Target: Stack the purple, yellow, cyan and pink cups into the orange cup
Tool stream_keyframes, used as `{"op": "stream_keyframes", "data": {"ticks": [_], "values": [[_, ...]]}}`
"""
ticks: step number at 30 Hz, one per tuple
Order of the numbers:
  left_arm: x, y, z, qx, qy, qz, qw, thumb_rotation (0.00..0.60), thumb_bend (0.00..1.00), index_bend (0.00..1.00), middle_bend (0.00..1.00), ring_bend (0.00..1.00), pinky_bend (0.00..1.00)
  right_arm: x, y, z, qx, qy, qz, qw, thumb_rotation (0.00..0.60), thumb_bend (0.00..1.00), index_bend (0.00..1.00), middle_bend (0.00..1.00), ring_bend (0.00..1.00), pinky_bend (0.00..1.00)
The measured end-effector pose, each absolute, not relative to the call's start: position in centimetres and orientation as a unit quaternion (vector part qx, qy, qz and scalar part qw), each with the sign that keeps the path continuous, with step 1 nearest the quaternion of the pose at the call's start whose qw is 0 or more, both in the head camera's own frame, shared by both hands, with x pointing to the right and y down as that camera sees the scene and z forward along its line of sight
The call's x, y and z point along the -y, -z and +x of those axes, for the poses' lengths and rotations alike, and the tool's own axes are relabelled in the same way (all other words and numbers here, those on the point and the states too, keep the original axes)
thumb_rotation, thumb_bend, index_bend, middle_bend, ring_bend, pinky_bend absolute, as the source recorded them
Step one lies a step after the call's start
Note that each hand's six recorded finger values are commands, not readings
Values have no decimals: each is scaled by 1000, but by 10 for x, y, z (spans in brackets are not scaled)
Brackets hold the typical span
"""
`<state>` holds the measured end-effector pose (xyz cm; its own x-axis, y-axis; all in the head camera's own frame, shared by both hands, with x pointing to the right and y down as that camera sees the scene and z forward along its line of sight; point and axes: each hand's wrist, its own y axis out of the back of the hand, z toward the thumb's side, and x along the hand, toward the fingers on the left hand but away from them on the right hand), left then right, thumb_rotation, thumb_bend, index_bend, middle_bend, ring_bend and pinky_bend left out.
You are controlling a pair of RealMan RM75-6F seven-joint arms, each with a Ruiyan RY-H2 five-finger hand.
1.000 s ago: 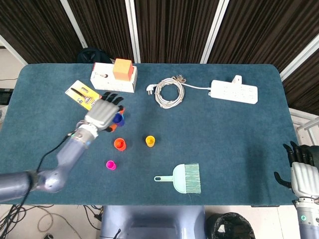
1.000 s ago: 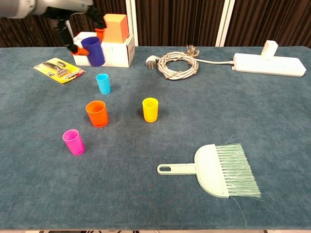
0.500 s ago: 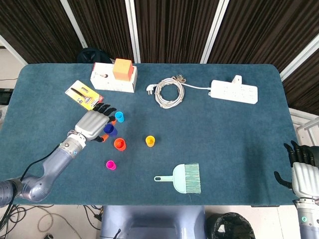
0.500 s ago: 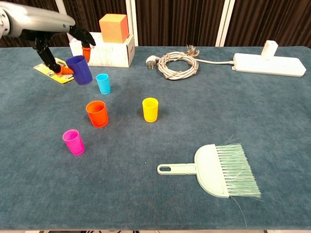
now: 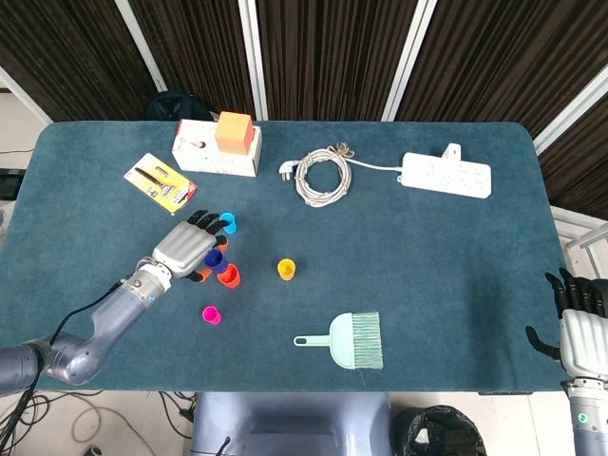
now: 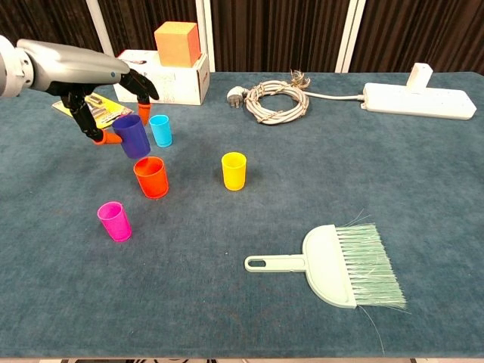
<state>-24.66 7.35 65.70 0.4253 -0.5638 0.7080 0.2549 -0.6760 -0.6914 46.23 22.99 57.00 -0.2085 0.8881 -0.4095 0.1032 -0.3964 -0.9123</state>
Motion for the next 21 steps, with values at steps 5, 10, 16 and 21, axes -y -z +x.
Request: {"op": "stream_keyframes", "data": {"ticks": [5, 10, 16, 21], "values": [[-77, -664, -240, -96, 519, -754, 391, 600, 326, 392, 108, 0, 0, -230, -570, 463, 453, -633, -546, 311, 600, 337, 118, 46, 94, 51], [-79, -667, -235, -90, 513, -757, 394, 600, 326, 392, 108, 0, 0, -230, -571, 462, 452, -632, -547, 310, 600, 337, 119, 46, 94, 50], [-83, -672, -235, -82, 517, -757, 392, 600, 325, 387, 108, 0, 0, -230, -570, 463, 454, -631, -546, 311, 600, 337, 118, 46, 94, 51], [-84, -674, -236, -75, 520, -754, 394, 600, 320, 283, 107, 0, 0, -230, -569, 463, 454, -631, -546, 311, 600, 337, 118, 46, 94, 51]]}}
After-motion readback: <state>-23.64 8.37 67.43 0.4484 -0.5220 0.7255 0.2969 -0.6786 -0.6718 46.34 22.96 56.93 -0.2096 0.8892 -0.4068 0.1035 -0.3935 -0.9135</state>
